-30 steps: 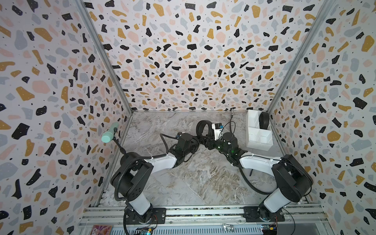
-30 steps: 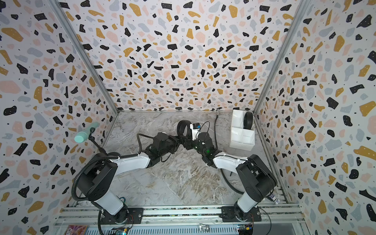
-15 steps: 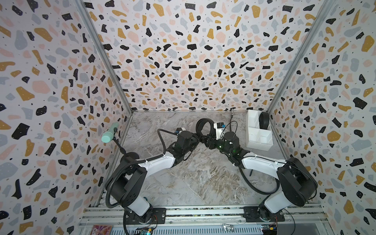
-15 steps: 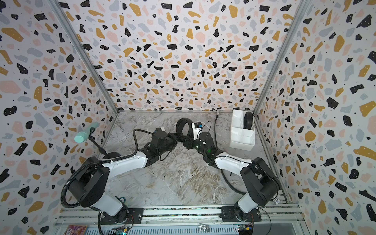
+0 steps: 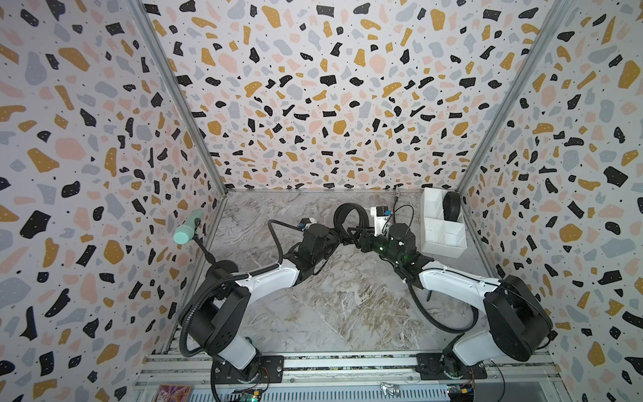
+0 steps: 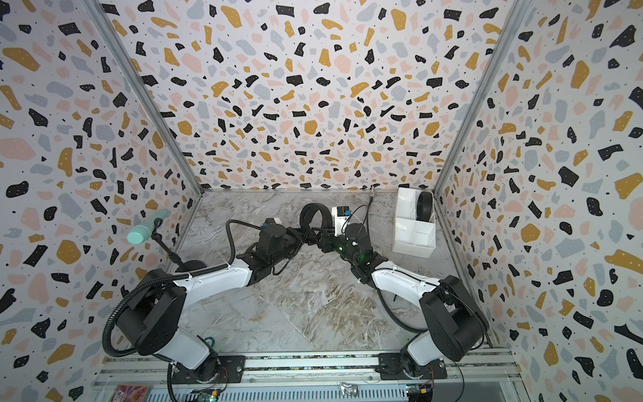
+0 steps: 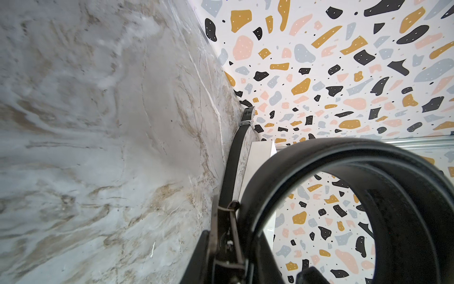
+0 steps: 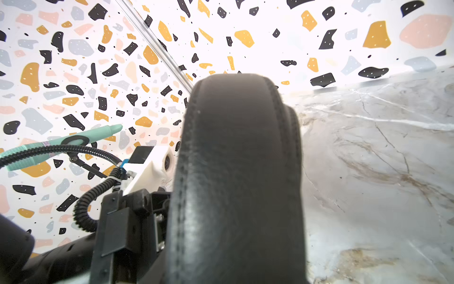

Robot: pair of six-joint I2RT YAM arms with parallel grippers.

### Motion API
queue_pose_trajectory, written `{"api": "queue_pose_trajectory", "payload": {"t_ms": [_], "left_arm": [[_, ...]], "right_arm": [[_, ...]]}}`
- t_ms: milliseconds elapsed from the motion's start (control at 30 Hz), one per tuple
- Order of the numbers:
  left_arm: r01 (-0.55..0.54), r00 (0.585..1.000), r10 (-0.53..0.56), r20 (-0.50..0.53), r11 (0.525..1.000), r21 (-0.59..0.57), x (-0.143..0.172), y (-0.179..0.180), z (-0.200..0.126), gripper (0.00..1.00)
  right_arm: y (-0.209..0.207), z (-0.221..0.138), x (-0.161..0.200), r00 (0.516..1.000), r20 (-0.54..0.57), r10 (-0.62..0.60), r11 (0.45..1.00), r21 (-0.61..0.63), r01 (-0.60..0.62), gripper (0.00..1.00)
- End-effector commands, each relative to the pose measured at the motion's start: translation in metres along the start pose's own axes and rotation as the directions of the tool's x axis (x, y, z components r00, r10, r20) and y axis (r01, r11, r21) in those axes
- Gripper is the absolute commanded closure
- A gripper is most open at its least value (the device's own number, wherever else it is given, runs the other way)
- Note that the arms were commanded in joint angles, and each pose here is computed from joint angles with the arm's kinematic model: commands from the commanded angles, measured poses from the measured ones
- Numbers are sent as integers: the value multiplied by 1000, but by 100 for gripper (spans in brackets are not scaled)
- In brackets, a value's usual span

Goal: Place the belts into the storage roll
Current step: Pick up the belt from the center of the board.

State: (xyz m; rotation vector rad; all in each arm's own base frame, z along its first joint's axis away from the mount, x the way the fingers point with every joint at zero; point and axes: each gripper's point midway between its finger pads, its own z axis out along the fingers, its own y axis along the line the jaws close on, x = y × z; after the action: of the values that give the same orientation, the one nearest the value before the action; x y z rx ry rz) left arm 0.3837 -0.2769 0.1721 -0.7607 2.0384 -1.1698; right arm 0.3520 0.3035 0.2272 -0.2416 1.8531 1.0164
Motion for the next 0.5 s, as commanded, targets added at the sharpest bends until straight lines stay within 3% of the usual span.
{"api": "queue_pose_trajectory", "payload": {"t_ms": [0, 167, 467], "left_arm": [[-16, 999, 10, 44, 992, 124, -12, -44, -11, 100], [-31, 998, 25, 51, 993, 118, -14, -44, -14, 100], [-35, 998, 29, 54, 992, 117, -14, -44, -14, 100]], "right_arm": [[12, 1, -7, 1000, -8, 0, 999, -54, 0, 54], [16, 8, 9, 994, -106, -10, 997, -81, 1, 53], [17, 6, 21, 987, -163, -1, 995, -94, -15, 52]]}}
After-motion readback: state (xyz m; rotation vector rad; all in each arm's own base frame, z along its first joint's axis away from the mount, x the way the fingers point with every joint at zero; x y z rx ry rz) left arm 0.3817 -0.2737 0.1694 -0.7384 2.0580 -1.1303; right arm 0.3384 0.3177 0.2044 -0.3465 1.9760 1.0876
